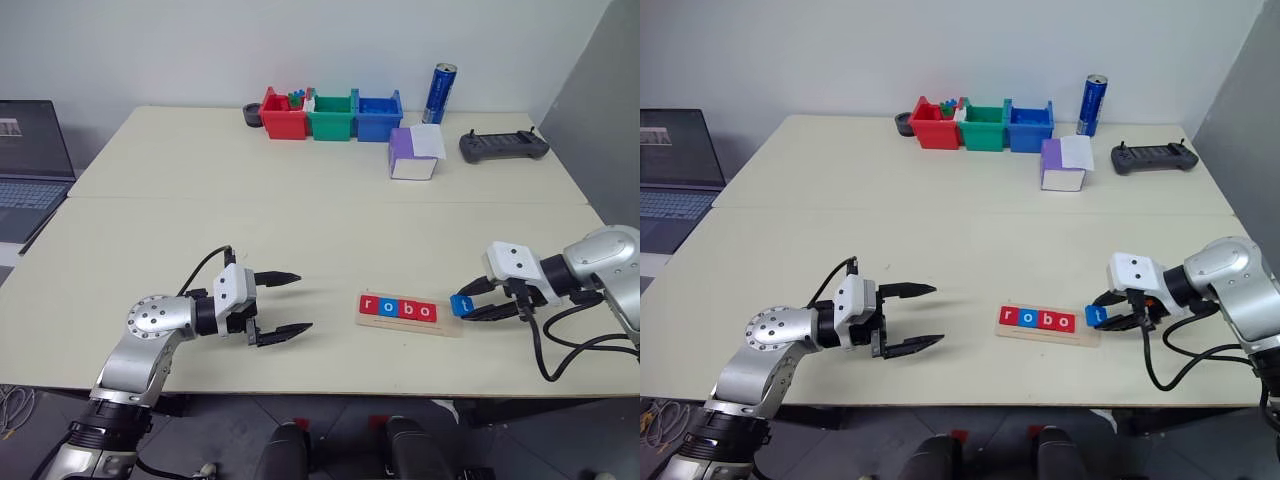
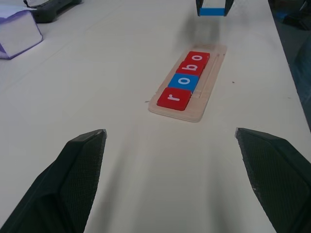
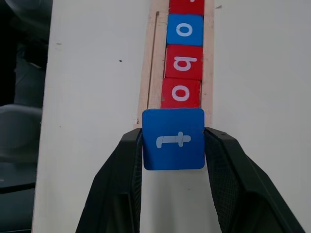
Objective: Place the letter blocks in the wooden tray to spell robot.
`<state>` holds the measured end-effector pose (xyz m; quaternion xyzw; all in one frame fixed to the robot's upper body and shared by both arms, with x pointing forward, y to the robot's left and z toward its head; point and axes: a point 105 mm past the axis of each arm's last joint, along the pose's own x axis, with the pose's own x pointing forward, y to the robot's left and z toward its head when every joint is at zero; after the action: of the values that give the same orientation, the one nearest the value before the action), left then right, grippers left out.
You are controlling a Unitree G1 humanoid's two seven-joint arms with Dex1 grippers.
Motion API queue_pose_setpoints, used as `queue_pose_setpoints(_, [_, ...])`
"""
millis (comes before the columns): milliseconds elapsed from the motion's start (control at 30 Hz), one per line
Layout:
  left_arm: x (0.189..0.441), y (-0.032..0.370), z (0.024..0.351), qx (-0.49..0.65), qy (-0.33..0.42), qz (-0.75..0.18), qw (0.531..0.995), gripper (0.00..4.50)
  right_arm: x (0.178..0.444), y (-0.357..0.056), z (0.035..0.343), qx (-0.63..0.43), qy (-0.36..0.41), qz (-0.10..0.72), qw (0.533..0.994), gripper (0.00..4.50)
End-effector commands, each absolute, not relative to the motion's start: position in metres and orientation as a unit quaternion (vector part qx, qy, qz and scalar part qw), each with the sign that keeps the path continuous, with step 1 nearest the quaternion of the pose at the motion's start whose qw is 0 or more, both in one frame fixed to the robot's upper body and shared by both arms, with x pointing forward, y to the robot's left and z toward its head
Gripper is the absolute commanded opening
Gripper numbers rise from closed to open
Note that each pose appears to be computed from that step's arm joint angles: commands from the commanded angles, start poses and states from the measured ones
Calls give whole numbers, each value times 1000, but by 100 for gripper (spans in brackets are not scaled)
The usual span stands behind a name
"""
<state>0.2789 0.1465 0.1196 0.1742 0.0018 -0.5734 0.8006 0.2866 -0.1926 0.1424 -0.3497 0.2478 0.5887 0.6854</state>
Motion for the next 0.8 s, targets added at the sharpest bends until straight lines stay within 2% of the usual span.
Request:
queue_pose_setpoints(33, [279,144,127,186,-16,-576,796,450,288,-188,139,-369,254,572,687,147])
queue_pose_setpoints(400, [280,142,126,185,-16,-578,795,450,299,-174,125,-372,268,561,689,147])
queue_pose_setpoints(800, [278,143,125,186,-13,-575,797,450,304,-178,115,-376,288,548,689,147])
